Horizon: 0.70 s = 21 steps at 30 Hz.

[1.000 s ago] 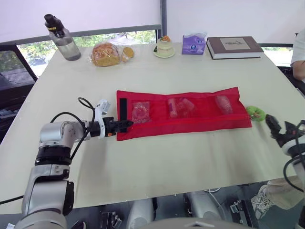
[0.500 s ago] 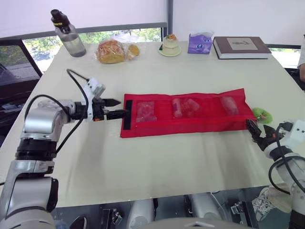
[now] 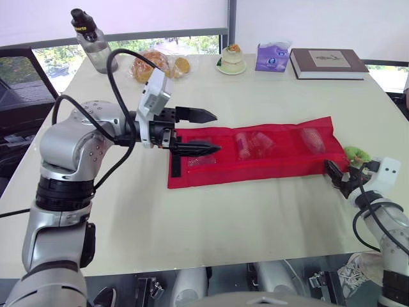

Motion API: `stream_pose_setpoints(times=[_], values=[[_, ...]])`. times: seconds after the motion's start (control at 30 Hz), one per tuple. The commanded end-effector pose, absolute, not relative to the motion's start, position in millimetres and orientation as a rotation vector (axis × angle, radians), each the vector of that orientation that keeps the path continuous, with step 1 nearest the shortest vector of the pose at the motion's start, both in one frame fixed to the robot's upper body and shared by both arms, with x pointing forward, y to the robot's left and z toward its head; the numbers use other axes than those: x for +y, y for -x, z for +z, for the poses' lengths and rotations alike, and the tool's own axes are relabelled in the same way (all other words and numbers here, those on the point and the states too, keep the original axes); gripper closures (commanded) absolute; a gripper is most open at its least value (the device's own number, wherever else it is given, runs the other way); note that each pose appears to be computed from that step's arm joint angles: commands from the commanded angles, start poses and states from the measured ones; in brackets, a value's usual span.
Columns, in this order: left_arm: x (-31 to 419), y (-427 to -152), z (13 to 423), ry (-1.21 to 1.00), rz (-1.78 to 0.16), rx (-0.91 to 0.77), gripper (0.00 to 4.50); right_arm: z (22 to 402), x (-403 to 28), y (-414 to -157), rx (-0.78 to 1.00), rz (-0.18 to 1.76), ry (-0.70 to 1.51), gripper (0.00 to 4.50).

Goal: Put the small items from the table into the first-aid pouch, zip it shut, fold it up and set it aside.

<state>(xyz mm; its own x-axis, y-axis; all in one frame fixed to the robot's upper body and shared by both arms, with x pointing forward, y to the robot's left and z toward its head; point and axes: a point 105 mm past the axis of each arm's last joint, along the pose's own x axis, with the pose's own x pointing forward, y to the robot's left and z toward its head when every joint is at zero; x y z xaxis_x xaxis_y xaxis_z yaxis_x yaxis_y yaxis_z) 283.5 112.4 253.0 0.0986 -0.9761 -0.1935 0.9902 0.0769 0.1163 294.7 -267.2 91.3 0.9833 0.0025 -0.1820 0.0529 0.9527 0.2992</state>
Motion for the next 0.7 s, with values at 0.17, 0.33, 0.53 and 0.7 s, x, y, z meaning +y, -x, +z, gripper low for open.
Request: stream_pose_setpoints(times=[0.17, 0.33, 0.53, 0.7], values=[[107.2, -273.2, 261.0, -0.277, -1.534, 0.035, 0.04, 114.4, -281.9, -290.7, 0.113, -0.033, -0.274, 0.00], [105.1, -271.4, 261.4, -0.282, -1.547, 0.029, 0.04, 105.9, -275.2, -295.5, 0.142, 0.015, -0.374, 0.00], [105.0, -271.3, 262.3, -0.282, -1.555, 0.028, 0.04, 97.9, -263.3, -311.8, 0.136, 0.056, -0.511, 0.00], [102.3, -272.0, 265.1, -0.285, -1.550, 0.027, 0.00, 102.8, -253.3, -319.0, 0.097, 0.104, -0.613, 0.78]])
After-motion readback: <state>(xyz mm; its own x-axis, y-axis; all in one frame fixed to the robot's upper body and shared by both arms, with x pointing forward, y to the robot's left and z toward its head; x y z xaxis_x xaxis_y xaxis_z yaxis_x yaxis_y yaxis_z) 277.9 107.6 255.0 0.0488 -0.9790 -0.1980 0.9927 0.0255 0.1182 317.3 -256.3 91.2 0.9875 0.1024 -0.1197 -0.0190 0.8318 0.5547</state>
